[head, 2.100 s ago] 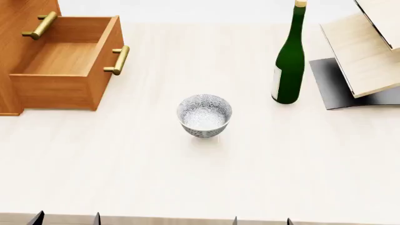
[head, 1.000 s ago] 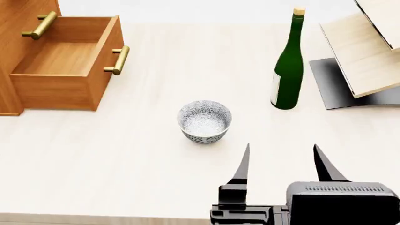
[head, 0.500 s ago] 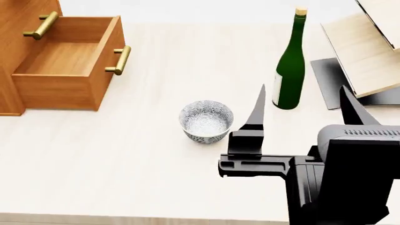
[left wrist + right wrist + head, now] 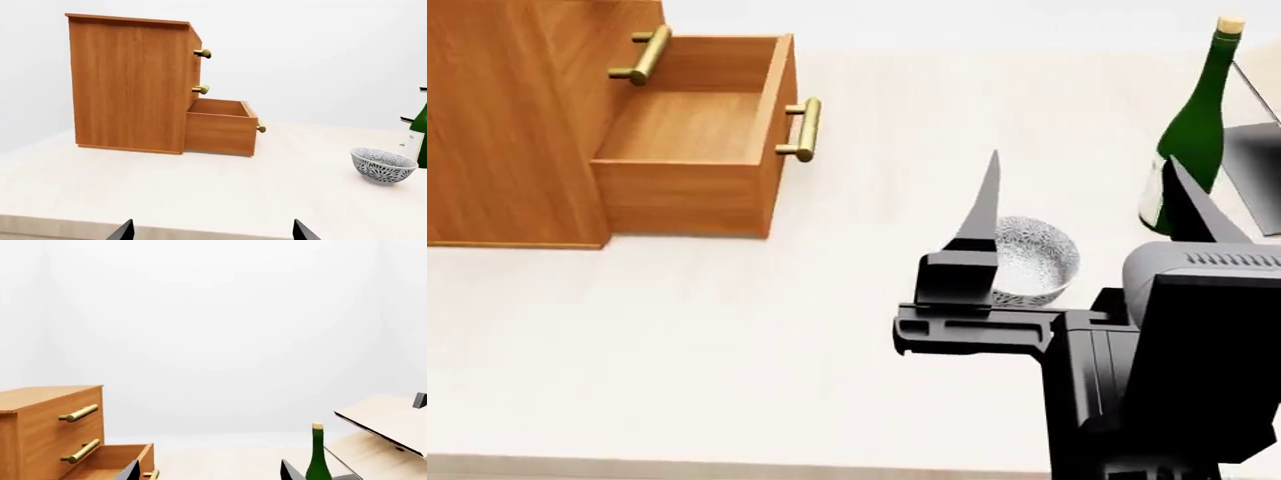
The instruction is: Put the bowl in the bottom drawer of the cabinet and close it.
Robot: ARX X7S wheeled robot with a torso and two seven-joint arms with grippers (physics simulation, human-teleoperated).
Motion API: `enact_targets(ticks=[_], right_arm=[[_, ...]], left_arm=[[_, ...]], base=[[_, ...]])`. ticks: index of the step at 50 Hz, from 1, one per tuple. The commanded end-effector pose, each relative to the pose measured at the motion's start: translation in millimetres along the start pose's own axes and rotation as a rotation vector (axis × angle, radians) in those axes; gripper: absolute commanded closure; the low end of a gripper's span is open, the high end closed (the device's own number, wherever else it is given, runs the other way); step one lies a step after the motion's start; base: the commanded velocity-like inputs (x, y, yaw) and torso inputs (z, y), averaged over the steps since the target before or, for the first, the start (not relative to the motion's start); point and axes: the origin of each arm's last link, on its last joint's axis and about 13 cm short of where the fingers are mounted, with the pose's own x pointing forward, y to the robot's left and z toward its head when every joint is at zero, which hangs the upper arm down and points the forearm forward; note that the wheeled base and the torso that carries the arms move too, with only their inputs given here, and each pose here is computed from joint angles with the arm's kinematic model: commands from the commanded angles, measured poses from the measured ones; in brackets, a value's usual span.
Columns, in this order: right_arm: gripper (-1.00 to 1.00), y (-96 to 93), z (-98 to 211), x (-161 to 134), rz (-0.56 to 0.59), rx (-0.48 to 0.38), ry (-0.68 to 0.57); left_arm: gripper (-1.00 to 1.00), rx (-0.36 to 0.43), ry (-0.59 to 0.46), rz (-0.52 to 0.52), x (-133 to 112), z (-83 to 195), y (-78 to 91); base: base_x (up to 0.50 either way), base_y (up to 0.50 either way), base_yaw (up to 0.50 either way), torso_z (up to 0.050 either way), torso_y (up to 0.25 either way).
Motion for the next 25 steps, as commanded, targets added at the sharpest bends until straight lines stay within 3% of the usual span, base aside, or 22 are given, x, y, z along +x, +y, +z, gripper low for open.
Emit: enact_targets(ticks=[1,25], right_arm=[[-1.0,-0.8,-0.5,1.1,-0.005,0.005,-0.002],[-1.0,-0.8,-6.4,1.2,-0.003,0.015,0.017]], left_arm=[[-1.0,0.001,-0.001,0.0,-0.4,0.9,-0.1],[-1.0,-0.011,-0.001,-0.003,-0.2,0.5,0.0]], base=[[0.0,0.5,0.0,0.0,0.0],[0.0,0.5,0.0,0.0,0.0]])
